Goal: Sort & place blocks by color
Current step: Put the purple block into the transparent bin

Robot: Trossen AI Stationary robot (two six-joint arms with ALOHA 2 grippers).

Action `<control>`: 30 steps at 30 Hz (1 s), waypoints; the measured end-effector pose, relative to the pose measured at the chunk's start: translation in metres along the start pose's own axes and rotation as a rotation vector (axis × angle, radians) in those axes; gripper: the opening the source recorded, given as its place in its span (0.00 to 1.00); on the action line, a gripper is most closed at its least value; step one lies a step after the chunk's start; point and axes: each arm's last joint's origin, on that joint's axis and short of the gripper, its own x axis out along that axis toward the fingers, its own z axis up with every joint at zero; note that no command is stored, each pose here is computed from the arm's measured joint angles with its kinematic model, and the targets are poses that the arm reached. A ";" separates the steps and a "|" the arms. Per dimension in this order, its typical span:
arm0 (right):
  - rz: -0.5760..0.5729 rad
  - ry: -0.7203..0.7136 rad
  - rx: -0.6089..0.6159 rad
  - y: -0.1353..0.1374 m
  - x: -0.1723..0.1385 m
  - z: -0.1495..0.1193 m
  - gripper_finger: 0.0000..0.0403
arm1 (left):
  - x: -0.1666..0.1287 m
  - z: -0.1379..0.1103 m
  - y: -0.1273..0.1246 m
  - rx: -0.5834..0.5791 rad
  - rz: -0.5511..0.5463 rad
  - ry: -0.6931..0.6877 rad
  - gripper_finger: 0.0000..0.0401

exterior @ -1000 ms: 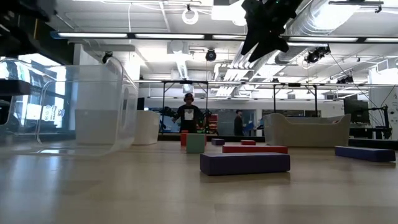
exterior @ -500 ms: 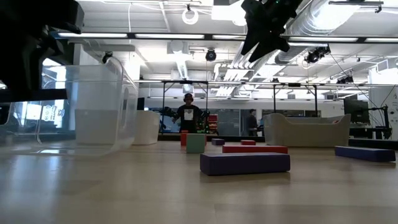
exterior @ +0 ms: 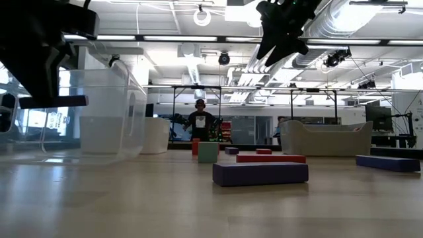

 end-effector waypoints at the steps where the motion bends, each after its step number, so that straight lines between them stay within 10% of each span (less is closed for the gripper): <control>1: 0.000 0.000 0.000 0.000 0.000 0.000 0.43 | -0.001 0.001 0.001 -0.006 -0.002 -0.001 0.20; 30: 0.000 0.000 0.024 0.000 0.000 0.000 0.43 | 0.007 0.025 0.050 -0.002 0.067 -0.034 0.20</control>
